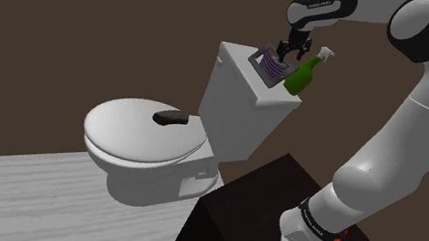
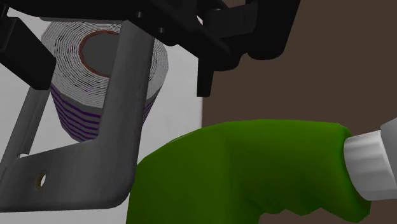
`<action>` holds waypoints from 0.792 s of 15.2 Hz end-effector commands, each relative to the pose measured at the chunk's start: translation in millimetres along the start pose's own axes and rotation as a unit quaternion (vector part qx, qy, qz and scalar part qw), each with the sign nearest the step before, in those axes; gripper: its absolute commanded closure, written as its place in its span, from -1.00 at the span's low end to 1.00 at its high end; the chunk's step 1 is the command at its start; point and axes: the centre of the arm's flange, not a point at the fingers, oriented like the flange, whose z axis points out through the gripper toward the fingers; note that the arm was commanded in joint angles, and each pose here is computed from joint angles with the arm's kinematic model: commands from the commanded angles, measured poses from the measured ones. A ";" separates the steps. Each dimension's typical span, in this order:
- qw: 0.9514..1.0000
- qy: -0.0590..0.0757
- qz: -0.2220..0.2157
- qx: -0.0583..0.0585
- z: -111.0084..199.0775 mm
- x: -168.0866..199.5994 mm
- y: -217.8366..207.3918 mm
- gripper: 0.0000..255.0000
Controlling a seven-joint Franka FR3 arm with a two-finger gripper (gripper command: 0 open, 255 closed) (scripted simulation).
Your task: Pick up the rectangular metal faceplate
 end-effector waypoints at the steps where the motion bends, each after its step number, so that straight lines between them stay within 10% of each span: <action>1: 1.000 0.000 0.000 0.000 3.9 -0.6 -0.4 -1.00; 2: 1.000 0.000 0.000 0.000 4.2 -0.7 -0.5 1.00; 12: 1.000 0.000 0.000 0.000 -1.1 -0.2 1.2 1.00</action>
